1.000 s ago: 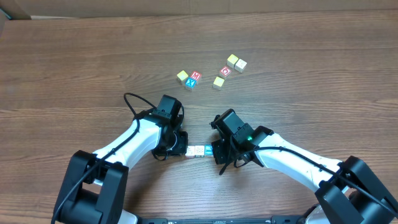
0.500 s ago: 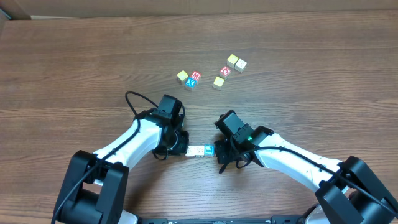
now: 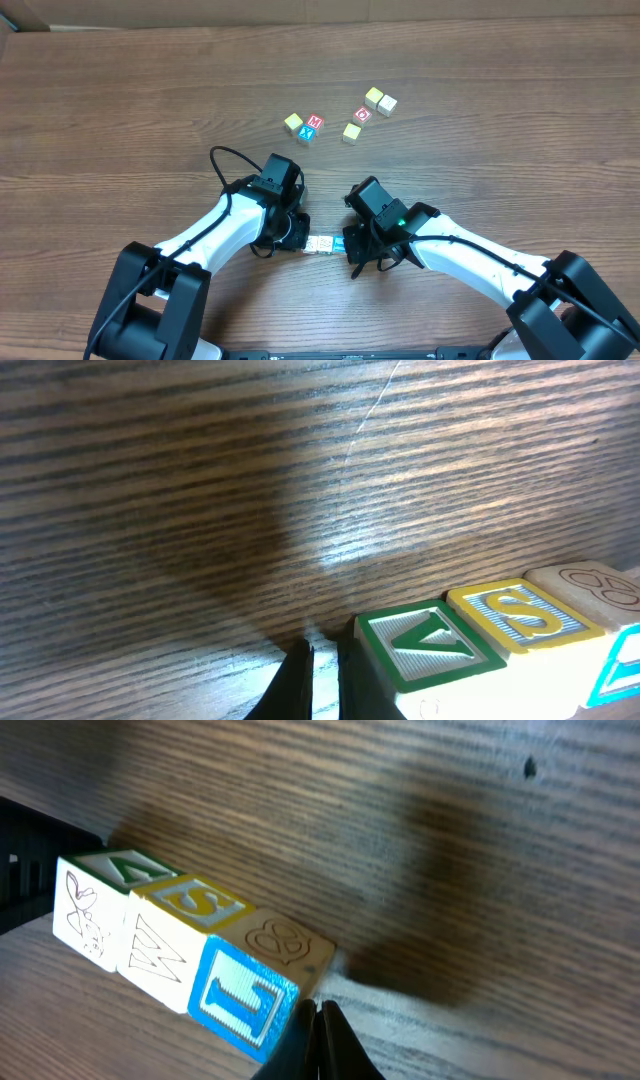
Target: Flip 5 blocks
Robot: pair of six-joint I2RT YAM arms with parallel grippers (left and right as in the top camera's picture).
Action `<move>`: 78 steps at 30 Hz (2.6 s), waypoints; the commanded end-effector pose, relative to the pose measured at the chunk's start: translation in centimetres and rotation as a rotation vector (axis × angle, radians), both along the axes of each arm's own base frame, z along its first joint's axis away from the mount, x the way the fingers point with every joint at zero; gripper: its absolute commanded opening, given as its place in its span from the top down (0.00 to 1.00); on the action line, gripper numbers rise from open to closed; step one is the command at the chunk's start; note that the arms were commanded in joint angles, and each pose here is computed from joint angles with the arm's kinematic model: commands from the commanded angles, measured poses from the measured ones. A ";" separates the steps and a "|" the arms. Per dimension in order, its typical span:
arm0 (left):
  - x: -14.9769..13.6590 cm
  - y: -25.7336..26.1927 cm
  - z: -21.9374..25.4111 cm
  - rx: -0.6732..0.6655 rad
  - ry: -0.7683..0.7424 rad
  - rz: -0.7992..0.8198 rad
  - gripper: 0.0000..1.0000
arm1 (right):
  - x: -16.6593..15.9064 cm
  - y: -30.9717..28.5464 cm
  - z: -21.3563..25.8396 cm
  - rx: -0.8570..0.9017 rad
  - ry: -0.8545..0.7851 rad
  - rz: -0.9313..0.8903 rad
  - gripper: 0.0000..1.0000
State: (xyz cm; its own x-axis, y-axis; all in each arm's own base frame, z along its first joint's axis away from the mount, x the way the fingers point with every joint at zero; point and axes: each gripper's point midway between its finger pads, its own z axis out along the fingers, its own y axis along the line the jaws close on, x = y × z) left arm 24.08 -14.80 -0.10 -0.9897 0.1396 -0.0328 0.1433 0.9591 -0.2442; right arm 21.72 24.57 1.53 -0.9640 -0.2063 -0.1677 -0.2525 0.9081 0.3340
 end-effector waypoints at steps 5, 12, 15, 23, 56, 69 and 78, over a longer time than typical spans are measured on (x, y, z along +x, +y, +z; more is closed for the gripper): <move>-0.6 -0.2 -0.6 -0.003 0.019 -0.026 0.96 | 0.7 0.6 0.5 0.024 0.037 -0.160 0.96; -0.6 -0.2 -0.6 -0.003 0.019 -0.026 0.96 | 1.0 0.5 0.4 0.026 0.049 -0.238 0.96; -0.6 -0.2 -0.6 -0.003 0.018 -0.026 0.96 | 0.8 0.3 -0.2 0.009 0.064 -0.238 0.96; -0.5 -0.2 -0.6 -0.004 0.017 -0.027 0.96 | 0.4 0.1 -1.9 -0.024 0.098 -0.238 0.96; 0.1 -0.3 -0.5 -0.006 -0.018 -0.050 0.96 | -1.1 1.2 -1.6 0.033 0.205 -0.267 0.96; -0.4 -1.5 -0.7 0.031 -0.056 -0.148 0.96 | -2.0 1.4 -1.5 0.043 0.287 -0.338 0.96; -0.1 -1.8 -0.7 0.033 -0.077 -0.154 0.96 | -2.7 1.5 -1.4 0.048 0.370 -0.450 0.96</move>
State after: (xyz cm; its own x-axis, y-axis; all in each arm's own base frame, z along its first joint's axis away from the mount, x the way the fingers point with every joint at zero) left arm 24.72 -15.76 -0.29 -0.9605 0.2533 -0.1152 0.2703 0.9477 -0.1697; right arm 19.30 25.03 -0.11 -0.9704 0.1925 0.1456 0.2331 0.9041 0.3581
